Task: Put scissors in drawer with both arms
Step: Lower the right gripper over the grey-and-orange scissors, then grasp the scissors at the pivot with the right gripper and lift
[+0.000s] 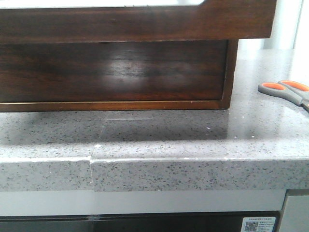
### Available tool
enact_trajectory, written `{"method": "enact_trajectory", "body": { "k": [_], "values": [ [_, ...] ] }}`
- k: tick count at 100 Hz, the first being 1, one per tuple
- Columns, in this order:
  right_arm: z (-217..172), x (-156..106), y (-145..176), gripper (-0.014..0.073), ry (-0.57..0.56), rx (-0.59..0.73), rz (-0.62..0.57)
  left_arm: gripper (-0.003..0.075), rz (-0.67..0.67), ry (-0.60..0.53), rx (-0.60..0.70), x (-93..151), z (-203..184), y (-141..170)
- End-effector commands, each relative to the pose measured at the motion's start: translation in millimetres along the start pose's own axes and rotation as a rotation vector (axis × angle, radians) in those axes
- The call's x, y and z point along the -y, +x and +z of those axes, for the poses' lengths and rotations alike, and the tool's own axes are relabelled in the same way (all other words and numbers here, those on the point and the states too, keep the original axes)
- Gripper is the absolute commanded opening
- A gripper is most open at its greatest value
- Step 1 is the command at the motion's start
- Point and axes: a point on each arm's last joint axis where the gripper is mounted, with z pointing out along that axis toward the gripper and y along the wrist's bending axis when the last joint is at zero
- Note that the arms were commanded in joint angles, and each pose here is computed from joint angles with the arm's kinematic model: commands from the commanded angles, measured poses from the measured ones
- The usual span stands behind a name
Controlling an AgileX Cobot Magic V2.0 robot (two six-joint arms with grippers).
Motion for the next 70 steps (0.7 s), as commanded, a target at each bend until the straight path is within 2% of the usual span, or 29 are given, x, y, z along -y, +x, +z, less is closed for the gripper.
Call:
{"method": "enact_trajectory", "body": {
  "k": [1, 25, 49, 70],
  "values": [
    [-1.9, -0.7, -20.5, 0.0401, 0.0, 0.006, -0.008, 0.0262, -0.03, -0.016, 0.056, -8.1, 0.9, -10.4],
    [21.2, -1.5, -44.8, 0.0401, -0.005, -0.081, -0.011, 0.0262, -0.03, -0.016, 0.056, -8.1, 0.9, -10.4],
    [45.9, -14.9, -50.5, 0.0401, 0.023, -0.138, -0.091, 0.0262, -0.03, -0.016, 0.056, -8.1, 0.9, -10.3],
    [56.9, -15.1, -52.0, 0.0401, 0.028, -0.154, -0.088, 0.0262, -0.03, -0.016, 0.054, -8.1, 0.9, -10.2]
  ]
}}
